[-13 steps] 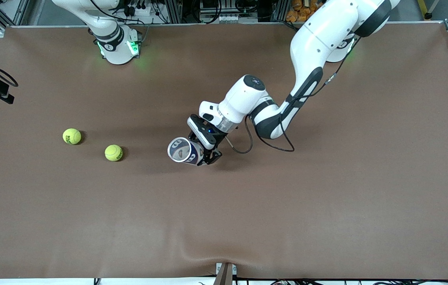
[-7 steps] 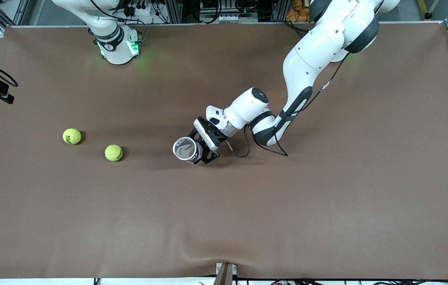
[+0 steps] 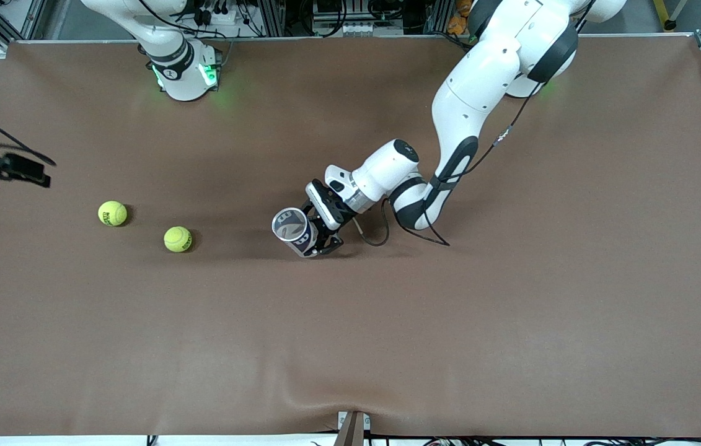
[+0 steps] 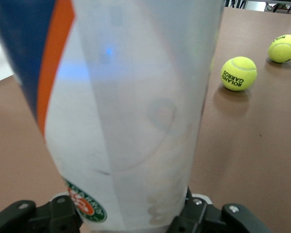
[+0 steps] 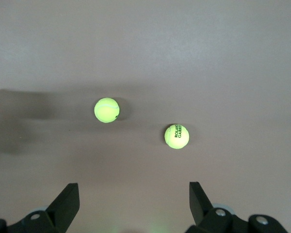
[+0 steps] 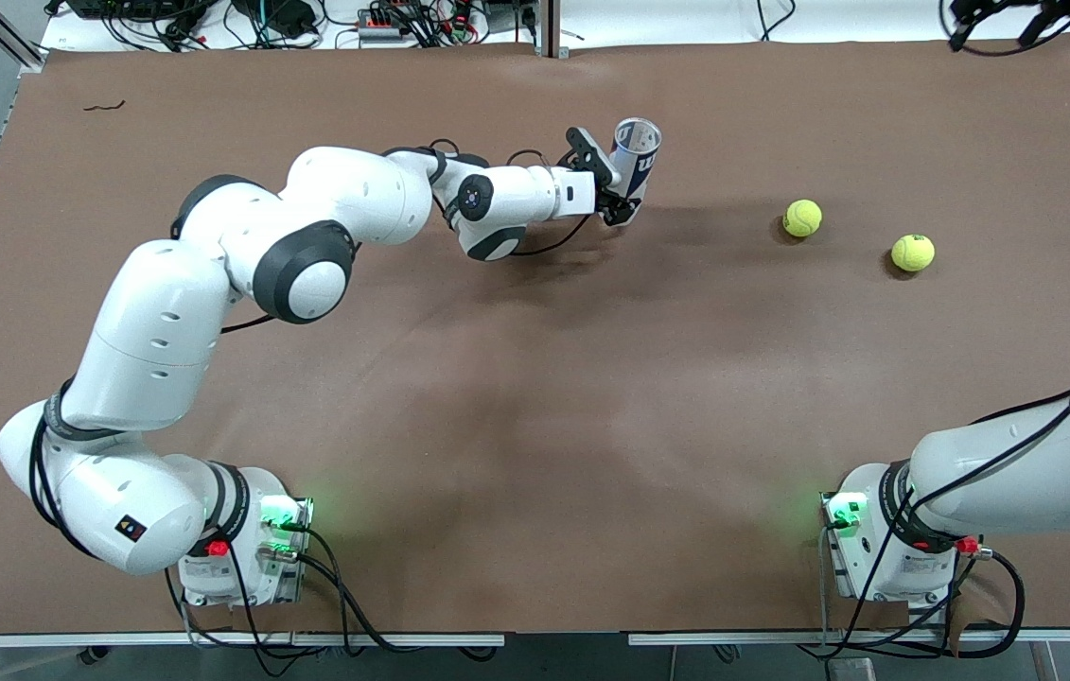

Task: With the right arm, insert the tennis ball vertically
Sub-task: 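Reach the right gripper to the nearer tennis ball and grasp it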

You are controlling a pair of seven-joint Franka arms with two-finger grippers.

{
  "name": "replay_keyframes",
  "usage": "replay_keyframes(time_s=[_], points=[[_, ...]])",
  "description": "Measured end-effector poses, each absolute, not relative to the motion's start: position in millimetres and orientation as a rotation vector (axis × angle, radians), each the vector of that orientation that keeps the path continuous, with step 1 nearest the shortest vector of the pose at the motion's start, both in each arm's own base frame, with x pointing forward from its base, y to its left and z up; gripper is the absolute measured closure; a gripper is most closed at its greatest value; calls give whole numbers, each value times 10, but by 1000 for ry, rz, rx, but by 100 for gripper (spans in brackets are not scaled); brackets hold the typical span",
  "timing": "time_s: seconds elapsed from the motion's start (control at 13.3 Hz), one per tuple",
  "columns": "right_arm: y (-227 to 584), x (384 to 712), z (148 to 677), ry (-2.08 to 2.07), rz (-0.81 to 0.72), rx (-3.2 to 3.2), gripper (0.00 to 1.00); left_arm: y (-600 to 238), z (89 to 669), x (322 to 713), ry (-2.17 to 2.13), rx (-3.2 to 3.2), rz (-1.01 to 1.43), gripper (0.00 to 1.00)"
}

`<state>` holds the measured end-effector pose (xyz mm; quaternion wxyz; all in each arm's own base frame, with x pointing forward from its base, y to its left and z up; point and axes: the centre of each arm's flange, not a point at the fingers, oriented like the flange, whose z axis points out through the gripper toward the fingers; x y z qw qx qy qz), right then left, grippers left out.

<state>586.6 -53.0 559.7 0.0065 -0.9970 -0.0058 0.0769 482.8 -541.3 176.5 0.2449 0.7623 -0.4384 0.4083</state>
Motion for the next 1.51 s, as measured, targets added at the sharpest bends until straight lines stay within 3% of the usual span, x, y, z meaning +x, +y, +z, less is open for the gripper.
replay_keyframes(time_s=[0.53,0.75,0.9,1.21,1.51], points=[[-513,6205,4616,33,336,-3069,0,-5368,1558,4795,-1193,2086,1097,29],[-493,6142,4107,108,351,-3044,0,-5365,1546,4793,-1194,2087,1095,19],[-447,6104,3879,178,337,-3038,0,-5355,1505,4788,-1195,2092,1089,2],[27,6025,3351,206,222,-3058,0,-5327,1452,4795,-1195,2101,1082,0],[216,5842,2929,187,204,-3070,0,-5291,1428,4807,-1197,2107,1078,0]])
